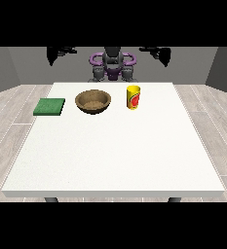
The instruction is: Pick the cup and pour the ball into the bowl, then pick the bowl and place it on the pad
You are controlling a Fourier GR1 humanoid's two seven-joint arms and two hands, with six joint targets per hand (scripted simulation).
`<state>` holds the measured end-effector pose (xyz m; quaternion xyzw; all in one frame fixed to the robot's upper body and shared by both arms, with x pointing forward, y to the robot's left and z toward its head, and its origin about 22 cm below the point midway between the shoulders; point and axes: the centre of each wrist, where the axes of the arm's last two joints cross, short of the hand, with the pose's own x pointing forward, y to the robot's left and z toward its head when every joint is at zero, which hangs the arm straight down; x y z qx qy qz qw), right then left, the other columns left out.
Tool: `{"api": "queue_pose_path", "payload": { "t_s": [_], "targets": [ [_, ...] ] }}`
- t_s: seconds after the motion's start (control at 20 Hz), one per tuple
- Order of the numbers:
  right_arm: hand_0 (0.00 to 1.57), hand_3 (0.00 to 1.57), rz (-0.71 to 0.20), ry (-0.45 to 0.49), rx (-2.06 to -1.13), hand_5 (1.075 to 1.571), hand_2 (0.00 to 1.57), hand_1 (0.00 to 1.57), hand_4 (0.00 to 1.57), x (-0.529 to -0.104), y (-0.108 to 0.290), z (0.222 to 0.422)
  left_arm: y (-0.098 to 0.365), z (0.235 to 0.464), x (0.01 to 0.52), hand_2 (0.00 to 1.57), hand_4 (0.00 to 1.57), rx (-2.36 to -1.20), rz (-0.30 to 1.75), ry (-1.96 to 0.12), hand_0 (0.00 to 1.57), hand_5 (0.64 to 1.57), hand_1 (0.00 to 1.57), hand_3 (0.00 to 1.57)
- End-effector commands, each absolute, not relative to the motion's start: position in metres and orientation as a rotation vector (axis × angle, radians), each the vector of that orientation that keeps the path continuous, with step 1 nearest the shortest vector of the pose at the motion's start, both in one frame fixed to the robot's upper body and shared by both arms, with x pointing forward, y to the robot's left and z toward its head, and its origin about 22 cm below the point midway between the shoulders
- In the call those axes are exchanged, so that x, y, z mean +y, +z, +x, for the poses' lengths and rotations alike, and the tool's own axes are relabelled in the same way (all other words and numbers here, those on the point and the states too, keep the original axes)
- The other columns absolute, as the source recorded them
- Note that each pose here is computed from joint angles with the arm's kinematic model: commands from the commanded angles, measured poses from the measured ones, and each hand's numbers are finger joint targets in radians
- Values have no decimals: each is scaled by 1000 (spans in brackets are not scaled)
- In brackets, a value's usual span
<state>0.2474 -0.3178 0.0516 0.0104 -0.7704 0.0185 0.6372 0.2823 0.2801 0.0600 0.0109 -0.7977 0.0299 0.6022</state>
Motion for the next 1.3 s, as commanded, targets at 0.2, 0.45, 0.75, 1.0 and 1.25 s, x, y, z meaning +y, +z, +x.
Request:
{"api": "queue_pose_path", "payload": {
  "t_s": [0.2,0.45,0.75,1.0,1.25],
  "targets": [
    [0,0,39,68,-1830,1571,0,0,0,-329,41,253,5,292,266,0,0,-1927,77,74,0,1527,0,0],
    [0,0,66,93,-1870,1571,0,0,0,-324,49,257,-41,291,247,0,0,-1923,87,98,0,1517,0,0],
    [0,0,67,111,-1911,1570,0,0,0,-323,53,277,-39,330,233,0,0,-1945,130,101,0,1517,0,0],
    [0,0,72,106,-1931,1571,0,0,0,-332,42,277,-68,322,217,0,0,-1984,171,89,0,1517,0,0],
    [0,0,95,126,-1919,1571,0,0,0,-325,40,273,-83,326,234,0,0,-1980,195,111,0,1521,0,0]
  ]
}}
